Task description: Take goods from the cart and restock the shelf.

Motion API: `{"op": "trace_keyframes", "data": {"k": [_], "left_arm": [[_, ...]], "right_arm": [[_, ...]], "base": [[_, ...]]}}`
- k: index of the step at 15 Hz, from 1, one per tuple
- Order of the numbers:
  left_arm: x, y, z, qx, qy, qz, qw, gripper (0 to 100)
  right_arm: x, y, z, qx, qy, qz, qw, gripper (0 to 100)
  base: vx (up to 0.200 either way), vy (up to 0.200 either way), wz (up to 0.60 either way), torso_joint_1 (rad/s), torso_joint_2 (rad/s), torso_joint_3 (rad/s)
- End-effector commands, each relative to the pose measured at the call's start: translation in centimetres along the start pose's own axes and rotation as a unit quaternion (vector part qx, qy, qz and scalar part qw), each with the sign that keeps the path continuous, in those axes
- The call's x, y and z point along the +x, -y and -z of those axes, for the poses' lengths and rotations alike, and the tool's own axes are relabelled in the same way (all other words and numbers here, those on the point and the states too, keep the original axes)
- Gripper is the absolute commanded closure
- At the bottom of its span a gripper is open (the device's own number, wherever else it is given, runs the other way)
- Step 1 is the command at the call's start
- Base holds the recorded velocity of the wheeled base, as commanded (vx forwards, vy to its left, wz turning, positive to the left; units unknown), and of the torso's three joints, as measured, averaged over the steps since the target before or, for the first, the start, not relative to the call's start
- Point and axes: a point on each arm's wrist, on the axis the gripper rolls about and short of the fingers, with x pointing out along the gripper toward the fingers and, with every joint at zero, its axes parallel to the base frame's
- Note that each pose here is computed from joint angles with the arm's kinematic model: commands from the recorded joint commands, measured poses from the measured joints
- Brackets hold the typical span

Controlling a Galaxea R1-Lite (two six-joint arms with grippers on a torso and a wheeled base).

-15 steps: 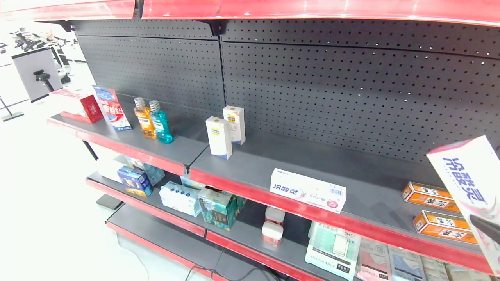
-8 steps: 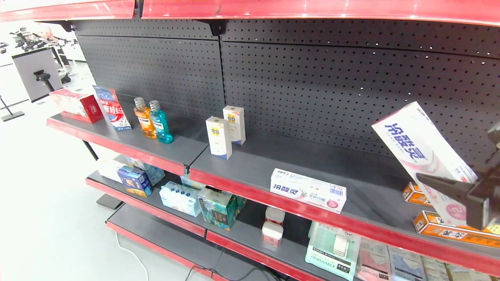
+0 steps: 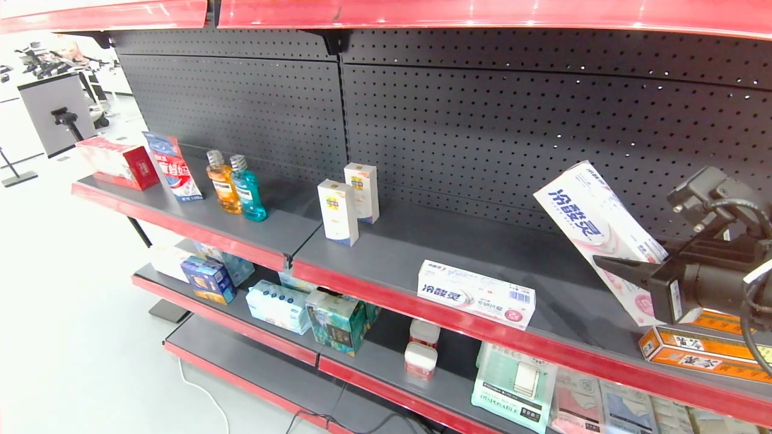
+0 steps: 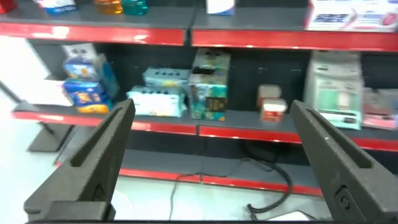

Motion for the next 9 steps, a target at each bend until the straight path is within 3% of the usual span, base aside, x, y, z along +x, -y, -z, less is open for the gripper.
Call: {"op": "trace_keyframes", "data": {"k": [1, 2, 5, 9], "left_arm": [[-0.19, -0.04, -0.36, 0.012, 0.004, -0.004, 0.9999, 0], [0.06, -0.04, 0.17, 0.036, -0.006, -0.010, 0.9993, 0], [0.24, 0.10, 0.10, 0.036, 0.012, 0.018, 0.9991, 0], [0.33, 0.12, 0.27, 0.040, 0.010, 0.020, 0.9989, 0]], "right_arm": [[0.05, 0.01, -0.02, -0.001, -0.001, 0.001, 1.000, 100], [-0.15, 0.02, -0.08, -0.001, 0.002, 0.003, 1.000, 100], [-0.54, 0.02, -0.01, -0.010, 0.001, 0.011, 1.000, 100], [-0.75, -0.18, 0.49, -0.011, -0.007, 0.013, 1.000, 100]], "base": [[0.000, 0.000, 0.00, 0.000, 0.00, 0.000], [0.000, 0.000, 0.00, 0.000, 0.00, 0.000], [0.000, 0.000, 0.00, 0.000, 0.00, 0.000], [0.000, 0.000, 0.00, 0.000, 0.00, 0.000]]}}
